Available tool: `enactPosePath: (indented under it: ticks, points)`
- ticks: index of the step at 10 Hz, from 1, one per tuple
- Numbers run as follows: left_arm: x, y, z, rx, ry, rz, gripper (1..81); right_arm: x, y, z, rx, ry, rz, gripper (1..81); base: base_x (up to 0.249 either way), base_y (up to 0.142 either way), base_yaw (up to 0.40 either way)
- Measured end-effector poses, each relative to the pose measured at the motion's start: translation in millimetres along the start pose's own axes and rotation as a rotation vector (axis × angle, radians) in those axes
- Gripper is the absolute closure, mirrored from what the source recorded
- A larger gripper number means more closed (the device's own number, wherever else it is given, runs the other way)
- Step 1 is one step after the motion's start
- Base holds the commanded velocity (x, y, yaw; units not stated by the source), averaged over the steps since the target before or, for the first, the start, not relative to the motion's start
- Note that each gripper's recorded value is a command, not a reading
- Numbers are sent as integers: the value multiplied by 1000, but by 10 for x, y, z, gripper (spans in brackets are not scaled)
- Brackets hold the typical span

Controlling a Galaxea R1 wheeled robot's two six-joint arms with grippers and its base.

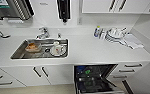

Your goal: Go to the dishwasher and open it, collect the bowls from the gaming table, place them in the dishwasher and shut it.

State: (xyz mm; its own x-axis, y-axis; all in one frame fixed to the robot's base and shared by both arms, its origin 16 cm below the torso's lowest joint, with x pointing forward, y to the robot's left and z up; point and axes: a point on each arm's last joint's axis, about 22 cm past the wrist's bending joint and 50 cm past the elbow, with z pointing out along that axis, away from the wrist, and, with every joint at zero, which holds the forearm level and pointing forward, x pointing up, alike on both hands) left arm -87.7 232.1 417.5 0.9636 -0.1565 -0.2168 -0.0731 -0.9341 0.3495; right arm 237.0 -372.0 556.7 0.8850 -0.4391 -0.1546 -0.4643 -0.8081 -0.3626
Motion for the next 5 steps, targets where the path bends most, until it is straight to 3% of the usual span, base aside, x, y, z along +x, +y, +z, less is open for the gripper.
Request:
enactPosePath:
  ticks: [5]
  points:
    - [497,-123,-75,14,59,21,10,-751,446,282,-31,-56,-6,10,0,0,0]
